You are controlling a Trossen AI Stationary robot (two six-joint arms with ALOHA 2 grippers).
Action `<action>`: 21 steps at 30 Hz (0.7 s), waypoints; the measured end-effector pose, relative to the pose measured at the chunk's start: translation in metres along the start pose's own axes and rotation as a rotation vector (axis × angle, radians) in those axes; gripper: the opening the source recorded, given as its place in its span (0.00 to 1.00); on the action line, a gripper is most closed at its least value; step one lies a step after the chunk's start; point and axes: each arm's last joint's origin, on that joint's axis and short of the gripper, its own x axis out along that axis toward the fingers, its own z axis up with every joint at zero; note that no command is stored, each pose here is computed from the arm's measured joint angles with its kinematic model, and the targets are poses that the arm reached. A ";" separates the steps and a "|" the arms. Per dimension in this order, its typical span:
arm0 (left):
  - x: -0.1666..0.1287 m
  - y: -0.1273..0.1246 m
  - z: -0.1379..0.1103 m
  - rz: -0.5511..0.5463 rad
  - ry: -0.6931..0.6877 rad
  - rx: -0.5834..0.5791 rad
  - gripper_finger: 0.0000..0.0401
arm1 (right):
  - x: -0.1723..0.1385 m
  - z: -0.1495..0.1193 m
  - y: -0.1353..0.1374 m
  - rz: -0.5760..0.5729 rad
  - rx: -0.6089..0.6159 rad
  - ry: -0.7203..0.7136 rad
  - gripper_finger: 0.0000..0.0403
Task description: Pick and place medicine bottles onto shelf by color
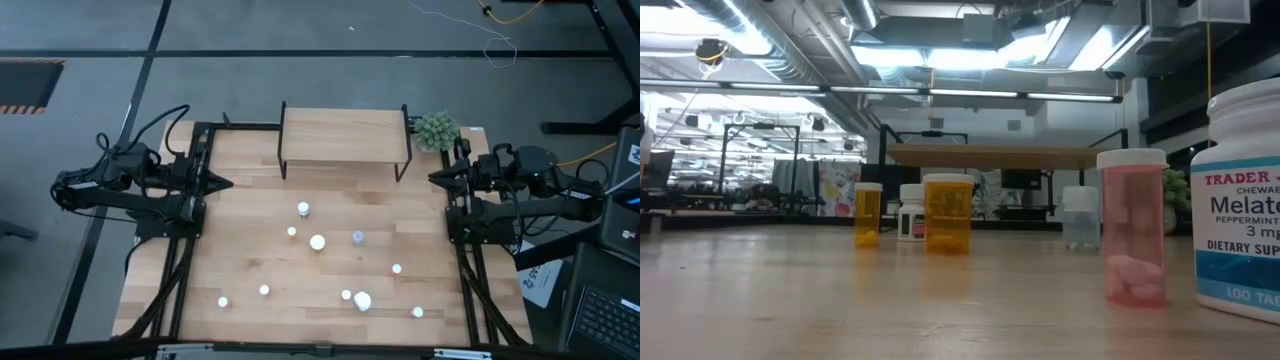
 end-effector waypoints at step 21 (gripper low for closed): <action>0.000 0.000 0.000 0.000 0.000 0.002 0.00 | 0.002 0.020 0.000 -0.009 -0.033 -0.198 0.11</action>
